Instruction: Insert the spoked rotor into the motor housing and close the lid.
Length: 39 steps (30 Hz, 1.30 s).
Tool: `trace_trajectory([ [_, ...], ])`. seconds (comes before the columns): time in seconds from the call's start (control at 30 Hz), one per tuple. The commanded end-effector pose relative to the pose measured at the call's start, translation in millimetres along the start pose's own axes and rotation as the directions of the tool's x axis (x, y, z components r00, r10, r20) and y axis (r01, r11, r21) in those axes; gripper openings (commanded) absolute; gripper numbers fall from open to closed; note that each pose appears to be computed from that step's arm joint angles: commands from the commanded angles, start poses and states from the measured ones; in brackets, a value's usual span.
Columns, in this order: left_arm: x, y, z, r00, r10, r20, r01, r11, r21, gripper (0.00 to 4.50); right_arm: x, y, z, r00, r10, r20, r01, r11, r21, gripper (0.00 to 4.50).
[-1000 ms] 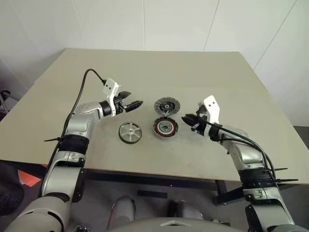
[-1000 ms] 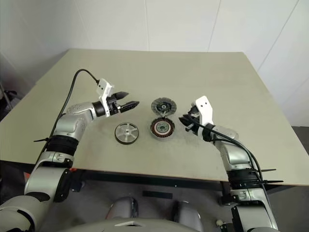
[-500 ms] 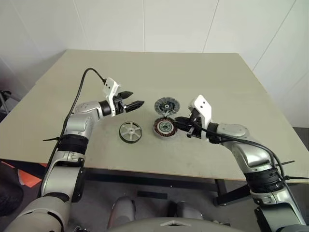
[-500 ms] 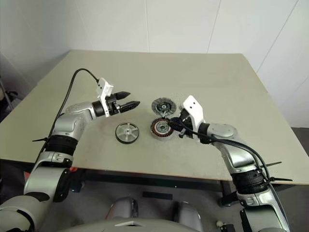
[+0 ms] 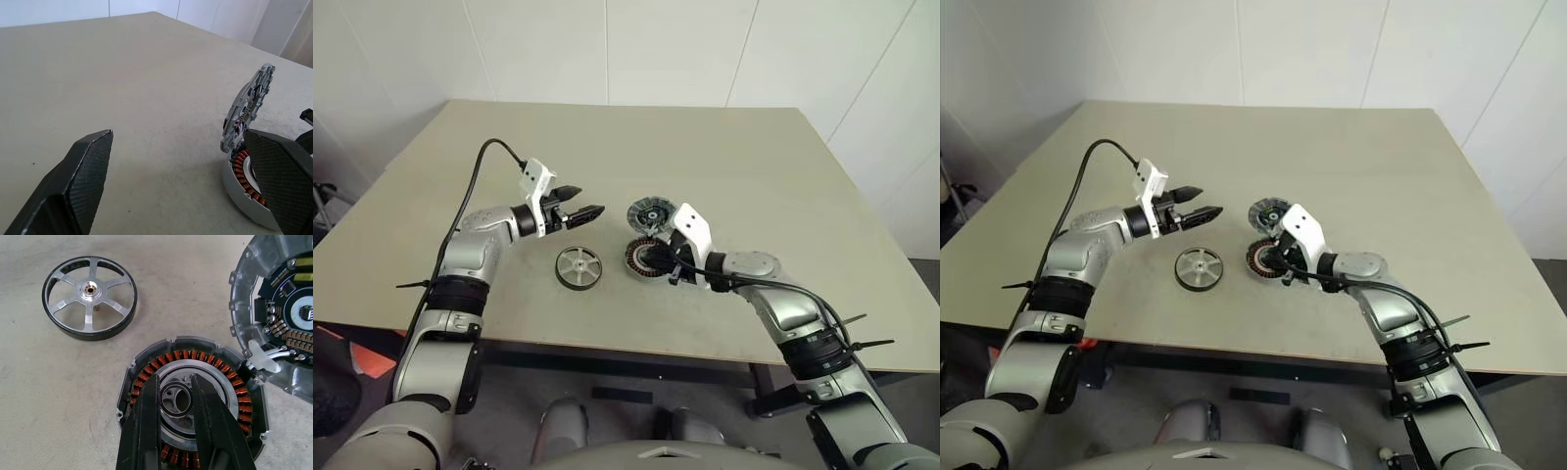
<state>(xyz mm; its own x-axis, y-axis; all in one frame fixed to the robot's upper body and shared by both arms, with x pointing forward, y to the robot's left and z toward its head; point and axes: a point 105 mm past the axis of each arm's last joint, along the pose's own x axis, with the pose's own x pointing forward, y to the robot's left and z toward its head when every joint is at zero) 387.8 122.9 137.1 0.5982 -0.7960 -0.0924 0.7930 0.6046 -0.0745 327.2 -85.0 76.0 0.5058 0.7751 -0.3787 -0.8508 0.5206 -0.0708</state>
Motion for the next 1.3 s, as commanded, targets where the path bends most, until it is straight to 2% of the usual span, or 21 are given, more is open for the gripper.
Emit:
trace_trajectory([
  [0.03, -1.6, -0.9, 16.6, 0.999, 0.004, 0.043, -0.006, 0.999, 0.038, 4.50, 0.6, -11.4, 9.3, 0.999, -0.028, 0.025, 0.029, 0.999, -0.037, 0.58],
  [0.93, -1.7, 1.7, 13.1, 0.999, 0.030, 0.036, -0.032, 0.999, 0.031, 4.50, 10.1, -13.1, 0.0, 0.999, -0.036, 0.003, 0.036, 0.999, -0.037, 0.58],
  [1.3, -3.1, 2.6, 13.1, 0.999, 0.037, 0.038, -0.039, 0.999, 0.030, 4.50, 14.8, -14.7, 4.7, 0.999, -0.043, 0.018, 0.043, 0.999, -0.033, 0.58],
])
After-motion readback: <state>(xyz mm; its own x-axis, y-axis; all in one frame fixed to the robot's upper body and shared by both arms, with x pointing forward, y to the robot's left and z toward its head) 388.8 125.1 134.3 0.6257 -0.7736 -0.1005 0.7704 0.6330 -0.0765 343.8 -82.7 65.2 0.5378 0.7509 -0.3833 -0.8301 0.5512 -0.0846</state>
